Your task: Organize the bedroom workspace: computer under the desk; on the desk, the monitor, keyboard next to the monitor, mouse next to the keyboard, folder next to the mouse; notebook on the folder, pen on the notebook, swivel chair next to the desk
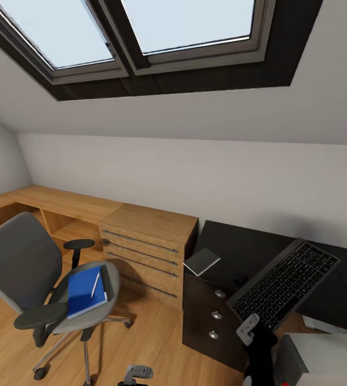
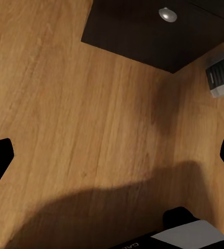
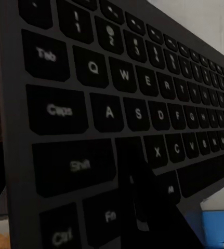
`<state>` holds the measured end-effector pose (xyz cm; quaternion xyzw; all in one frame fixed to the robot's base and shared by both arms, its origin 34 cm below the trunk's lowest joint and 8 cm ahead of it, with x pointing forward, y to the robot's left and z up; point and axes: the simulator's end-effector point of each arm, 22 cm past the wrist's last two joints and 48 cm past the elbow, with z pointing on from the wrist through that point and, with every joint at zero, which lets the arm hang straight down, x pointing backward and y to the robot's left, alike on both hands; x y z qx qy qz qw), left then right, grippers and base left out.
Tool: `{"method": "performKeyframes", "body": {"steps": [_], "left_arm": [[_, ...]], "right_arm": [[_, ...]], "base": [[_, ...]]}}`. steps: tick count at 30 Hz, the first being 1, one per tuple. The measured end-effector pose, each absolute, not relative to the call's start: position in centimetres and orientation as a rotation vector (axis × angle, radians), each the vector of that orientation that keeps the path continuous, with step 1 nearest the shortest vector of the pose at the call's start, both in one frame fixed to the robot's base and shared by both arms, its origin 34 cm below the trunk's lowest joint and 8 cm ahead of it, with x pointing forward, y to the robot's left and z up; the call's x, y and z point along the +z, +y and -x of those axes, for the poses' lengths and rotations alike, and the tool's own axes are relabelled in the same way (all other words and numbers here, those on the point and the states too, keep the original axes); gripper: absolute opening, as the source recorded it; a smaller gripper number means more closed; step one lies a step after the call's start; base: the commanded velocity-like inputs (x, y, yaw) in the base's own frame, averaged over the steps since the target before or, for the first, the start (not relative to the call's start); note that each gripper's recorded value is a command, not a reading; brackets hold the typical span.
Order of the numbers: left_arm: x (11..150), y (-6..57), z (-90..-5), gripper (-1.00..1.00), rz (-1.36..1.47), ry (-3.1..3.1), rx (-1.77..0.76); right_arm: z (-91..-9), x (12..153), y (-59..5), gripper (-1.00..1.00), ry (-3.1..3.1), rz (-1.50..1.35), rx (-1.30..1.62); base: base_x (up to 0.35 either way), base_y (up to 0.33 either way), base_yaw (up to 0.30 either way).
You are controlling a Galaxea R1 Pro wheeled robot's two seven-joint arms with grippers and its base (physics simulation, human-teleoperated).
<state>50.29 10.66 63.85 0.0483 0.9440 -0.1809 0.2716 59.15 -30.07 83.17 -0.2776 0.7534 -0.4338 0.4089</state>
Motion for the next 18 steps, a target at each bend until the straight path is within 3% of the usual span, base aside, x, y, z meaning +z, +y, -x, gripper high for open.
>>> {"method": "performKeyframes", "body": {"steps": [13,18], "left_arm": [[64.5,10.6,-50.2,1.00,-0.123,2.541,-0.490],[65.5,11.1,-51.1,1.00,0.069,2.528,-0.514]], "right_arm": [[-59.2,86.7,-28.9,-1.00,1.801,0.608,-1.158],[-59.0,87.6,-27.2,-1.00,1.790,0.595,-1.141]], "base": [[0.000,0.001,0.000],[0.000,0.000,0.000]]}}
